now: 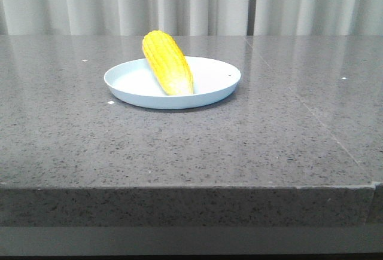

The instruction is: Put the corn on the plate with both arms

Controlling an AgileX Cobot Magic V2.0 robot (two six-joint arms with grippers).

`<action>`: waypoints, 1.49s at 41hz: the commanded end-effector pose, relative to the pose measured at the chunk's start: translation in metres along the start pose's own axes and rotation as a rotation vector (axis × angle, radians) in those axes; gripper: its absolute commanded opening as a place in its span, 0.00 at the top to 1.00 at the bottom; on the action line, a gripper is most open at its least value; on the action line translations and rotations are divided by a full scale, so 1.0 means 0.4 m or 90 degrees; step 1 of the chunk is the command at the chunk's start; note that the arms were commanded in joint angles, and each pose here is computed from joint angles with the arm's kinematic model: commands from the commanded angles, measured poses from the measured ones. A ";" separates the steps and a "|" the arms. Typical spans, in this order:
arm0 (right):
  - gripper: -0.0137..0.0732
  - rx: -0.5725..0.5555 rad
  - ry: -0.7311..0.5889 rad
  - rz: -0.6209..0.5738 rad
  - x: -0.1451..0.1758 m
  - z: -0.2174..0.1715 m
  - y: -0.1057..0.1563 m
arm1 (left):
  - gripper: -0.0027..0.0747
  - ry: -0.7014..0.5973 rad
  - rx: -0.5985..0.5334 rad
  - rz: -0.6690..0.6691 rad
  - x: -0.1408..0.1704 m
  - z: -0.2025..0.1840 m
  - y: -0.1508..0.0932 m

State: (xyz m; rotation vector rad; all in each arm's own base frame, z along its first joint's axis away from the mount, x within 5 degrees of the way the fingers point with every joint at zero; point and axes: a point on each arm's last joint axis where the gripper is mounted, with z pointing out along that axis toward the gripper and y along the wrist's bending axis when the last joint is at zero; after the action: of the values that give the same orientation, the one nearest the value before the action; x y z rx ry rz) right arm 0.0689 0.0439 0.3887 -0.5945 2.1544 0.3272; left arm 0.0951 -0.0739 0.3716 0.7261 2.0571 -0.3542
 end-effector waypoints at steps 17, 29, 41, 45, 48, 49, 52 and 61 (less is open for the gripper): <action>0.44 0.004 -0.089 -0.013 0.015 -0.047 -0.003 | 0.77 -0.061 0.005 -0.004 -0.030 -0.016 -0.002; 0.93 0.004 -0.089 -0.013 0.015 -0.047 -0.003 | 0.99 -0.058 0.002 0.027 -0.028 -0.016 -0.002; 0.92 0.004 -0.088 -0.013 0.015 -0.047 -0.003 | 0.99 -0.058 0.002 0.031 -0.028 -0.016 -0.002; 0.92 0.004 -0.088 -0.013 0.015 -0.047 -0.003 | 0.99 -0.058 0.002 0.031 -0.028 -0.016 -0.002; 0.92 0.004 -0.088 -0.013 0.015 -0.047 -0.003 | 0.99 -0.058 0.002 0.031 -0.028 -0.016 -0.002; 0.92 0.004 -0.088 -0.013 0.015 -0.047 -0.003 | 0.99 -0.058 0.002 0.031 -0.028 -0.016 -0.002; 0.92 0.004 -0.089 -0.014 0.015 -0.047 -0.003 | 0.99 -0.058 0.002 0.031 -0.028 -0.016 -0.002; 0.92 0.004 -0.088 -0.014 0.015 -0.047 -0.003 | 0.99 -0.060 0.002 0.031 -0.028 -0.014 -0.002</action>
State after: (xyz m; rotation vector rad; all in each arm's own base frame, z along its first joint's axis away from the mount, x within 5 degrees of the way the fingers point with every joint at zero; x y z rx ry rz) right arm 0.0509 0.0323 0.3842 -0.5803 2.1020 0.3416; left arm 0.0951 -0.0738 0.3716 0.7672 2.0390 -0.3302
